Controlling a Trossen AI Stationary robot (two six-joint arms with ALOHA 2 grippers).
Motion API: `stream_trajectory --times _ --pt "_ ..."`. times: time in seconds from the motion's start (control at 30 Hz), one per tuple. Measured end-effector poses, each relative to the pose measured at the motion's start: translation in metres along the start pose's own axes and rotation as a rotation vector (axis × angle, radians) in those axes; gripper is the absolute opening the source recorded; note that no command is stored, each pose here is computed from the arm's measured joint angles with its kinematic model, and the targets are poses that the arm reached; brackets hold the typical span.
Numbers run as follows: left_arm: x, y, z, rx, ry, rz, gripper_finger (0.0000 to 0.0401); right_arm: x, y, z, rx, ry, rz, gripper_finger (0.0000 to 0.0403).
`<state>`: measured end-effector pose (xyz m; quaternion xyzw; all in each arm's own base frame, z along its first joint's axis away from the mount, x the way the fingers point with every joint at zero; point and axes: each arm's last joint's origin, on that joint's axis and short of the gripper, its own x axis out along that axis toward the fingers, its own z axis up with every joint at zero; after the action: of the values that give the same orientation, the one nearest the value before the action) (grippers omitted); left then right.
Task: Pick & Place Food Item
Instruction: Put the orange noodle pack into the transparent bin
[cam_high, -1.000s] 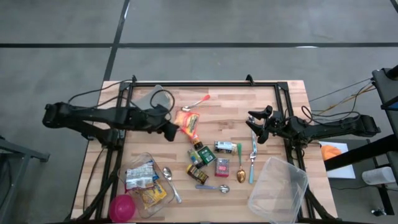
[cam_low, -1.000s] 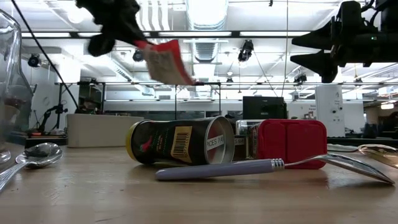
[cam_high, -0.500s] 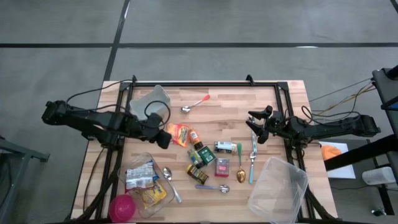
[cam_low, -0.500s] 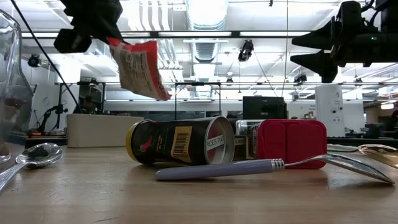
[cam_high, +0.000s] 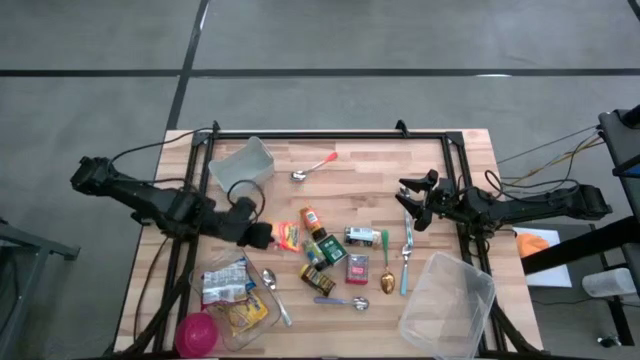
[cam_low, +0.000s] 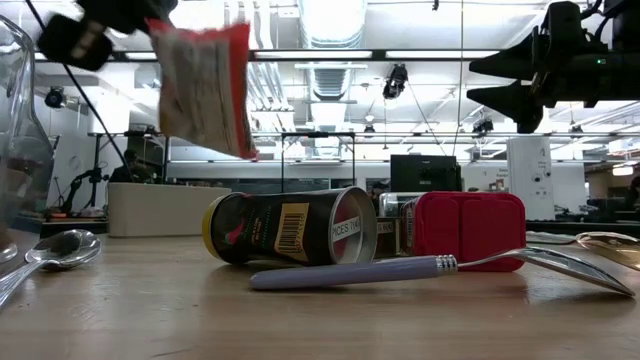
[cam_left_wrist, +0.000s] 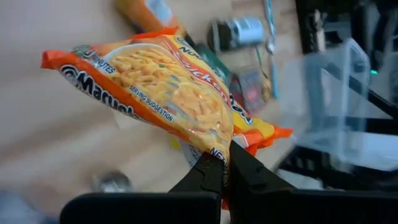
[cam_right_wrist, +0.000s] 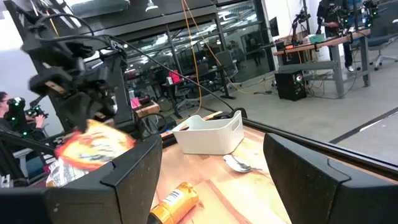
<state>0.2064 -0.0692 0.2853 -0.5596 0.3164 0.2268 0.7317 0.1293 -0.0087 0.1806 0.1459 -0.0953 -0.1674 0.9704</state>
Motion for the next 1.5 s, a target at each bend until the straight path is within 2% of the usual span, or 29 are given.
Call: stream_trajectory --times 0.2,0.43,0.6,0.83,1.23,1.5 --pt "-0.012 -0.002 -0.031 -0.208 0.017 -0.033 0.0 0.0 0.0 0.0 0.001 0.0 0.0 0.0276" --pt "-0.036 -0.016 -0.062 -0.354 -0.014 -0.116 0.0 0.0 0.0 0.0 0.0 0.0 0.0 0.0276" --pt "-0.051 -0.037 -0.076 -0.346 0.024 -0.181 0.0 0.0 0.0 0.0 0.0 0.0 0.0 0.0276" --pt "-0.056 -0.045 -0.099 -0.212 0.082 -0.185 0.0 0.0 0.0 0.0 0.0 0.0 0.0 0.0276" --pt "-0.052 -0.033 -0.14 -0.354 0.179 -0.12 0.0 0.0 0.0 0.0 0.0 -0.001 0.0 0.0276" --pt "-0.047 -0.026 -0.151 -0.323 0.169 -0.077 0.0 0.0 0.0 0.0 0.0 -0.001 0.0 0.0276"
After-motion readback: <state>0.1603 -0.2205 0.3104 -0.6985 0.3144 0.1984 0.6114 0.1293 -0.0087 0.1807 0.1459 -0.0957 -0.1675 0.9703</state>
